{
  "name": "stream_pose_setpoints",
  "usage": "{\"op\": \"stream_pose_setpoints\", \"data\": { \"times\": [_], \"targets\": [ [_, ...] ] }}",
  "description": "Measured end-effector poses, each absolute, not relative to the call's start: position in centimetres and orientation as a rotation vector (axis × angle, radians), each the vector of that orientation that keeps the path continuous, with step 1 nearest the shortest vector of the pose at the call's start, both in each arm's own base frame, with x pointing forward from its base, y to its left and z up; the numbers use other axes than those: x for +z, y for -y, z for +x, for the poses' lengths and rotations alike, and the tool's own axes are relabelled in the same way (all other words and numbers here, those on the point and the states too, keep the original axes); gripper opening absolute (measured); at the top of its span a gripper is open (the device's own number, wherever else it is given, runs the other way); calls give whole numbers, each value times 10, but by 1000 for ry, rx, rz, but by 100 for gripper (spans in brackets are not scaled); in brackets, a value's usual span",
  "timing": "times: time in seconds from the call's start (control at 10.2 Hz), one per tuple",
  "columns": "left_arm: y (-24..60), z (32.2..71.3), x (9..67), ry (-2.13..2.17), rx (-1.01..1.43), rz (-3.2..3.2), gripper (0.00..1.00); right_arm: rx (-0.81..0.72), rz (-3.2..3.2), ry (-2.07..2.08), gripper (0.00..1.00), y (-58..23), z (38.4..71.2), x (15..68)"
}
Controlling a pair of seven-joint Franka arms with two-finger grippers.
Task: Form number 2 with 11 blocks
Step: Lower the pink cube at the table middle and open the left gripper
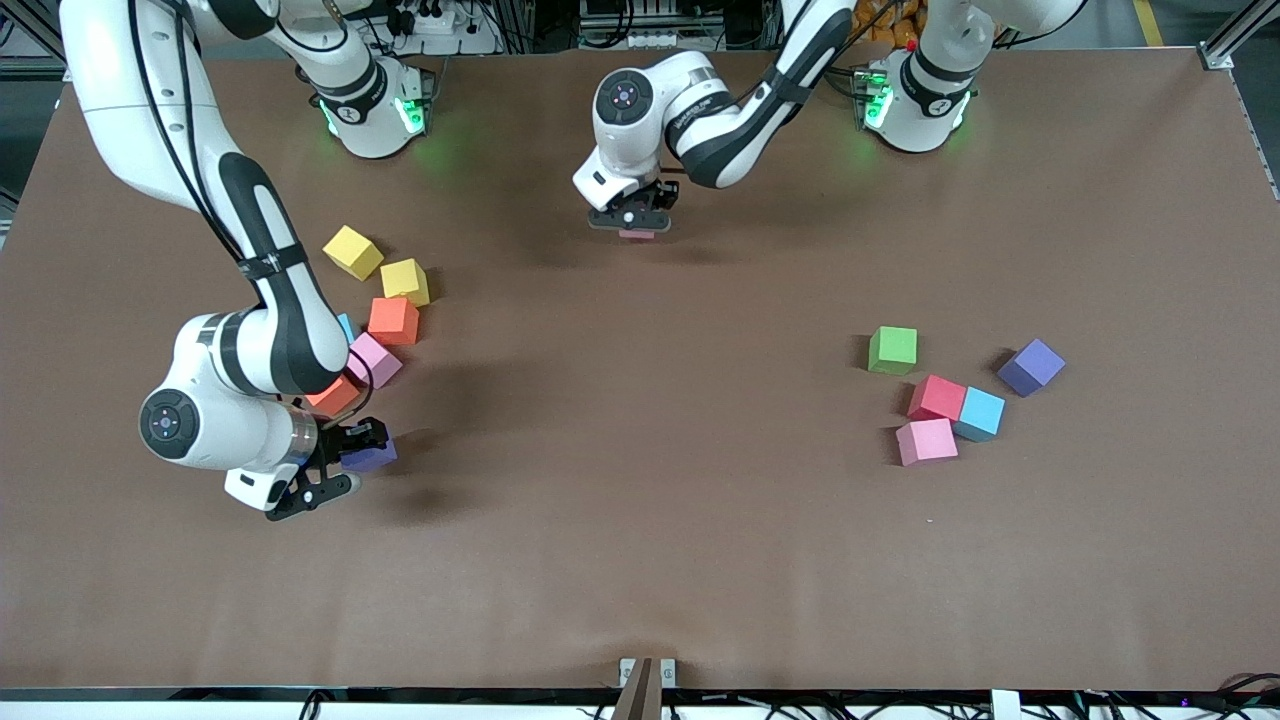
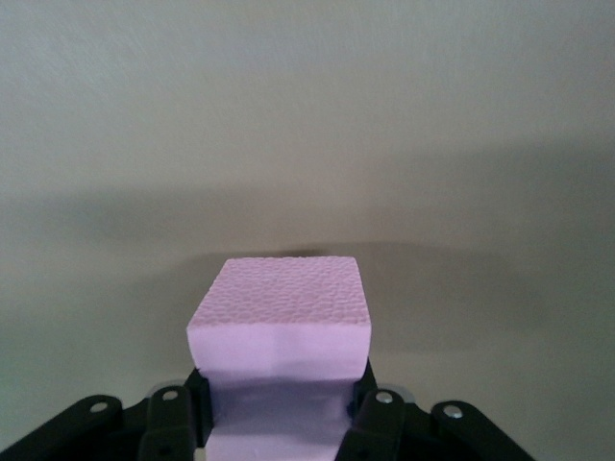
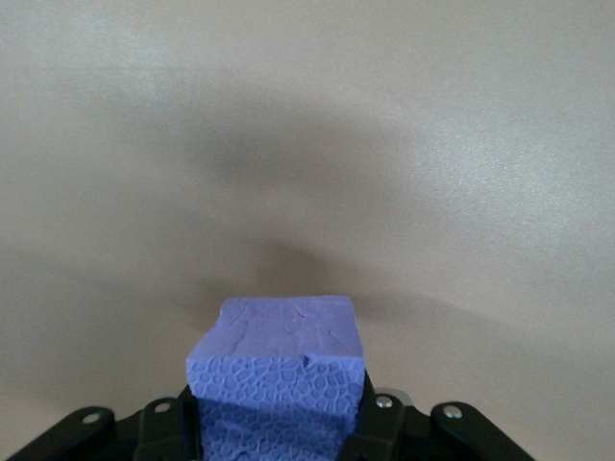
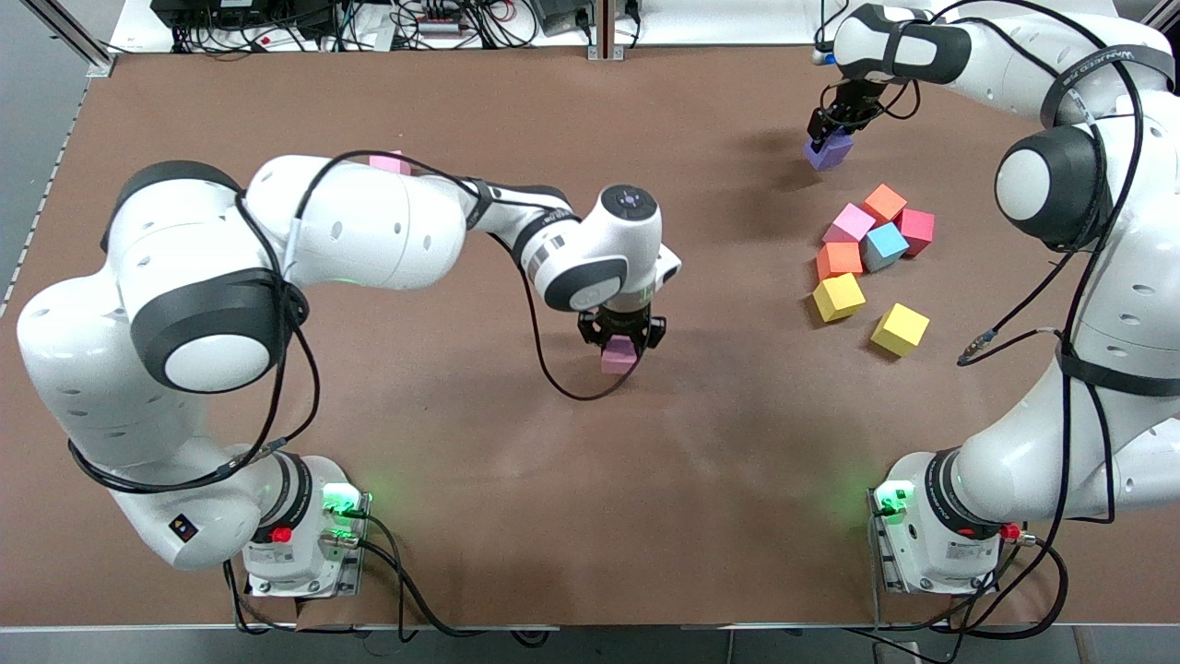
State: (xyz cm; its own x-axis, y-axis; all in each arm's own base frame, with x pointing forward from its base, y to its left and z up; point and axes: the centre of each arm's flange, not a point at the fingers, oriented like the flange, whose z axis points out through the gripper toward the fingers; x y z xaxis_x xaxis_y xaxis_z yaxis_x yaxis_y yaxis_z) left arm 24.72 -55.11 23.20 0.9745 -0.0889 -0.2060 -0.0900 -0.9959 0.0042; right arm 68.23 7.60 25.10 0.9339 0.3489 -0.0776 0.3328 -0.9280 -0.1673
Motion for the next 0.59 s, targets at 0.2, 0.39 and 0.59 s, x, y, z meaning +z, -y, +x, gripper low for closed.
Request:
{"op": "stream_pose_setpoints", "data": {
  "times": [0.2,0.39,0.59],
  "targets": [
    [554,236,212,-82,351,-3096,55,168,-2938,521,53,-76,682,250],
    [553,233,200,-21,369,-3077,55,172,-2937,521,53,-76,681,250],
    [553,232,199,3,375,-3075,55,173,-2937,521,53,-76,681,250]
  ]
}}
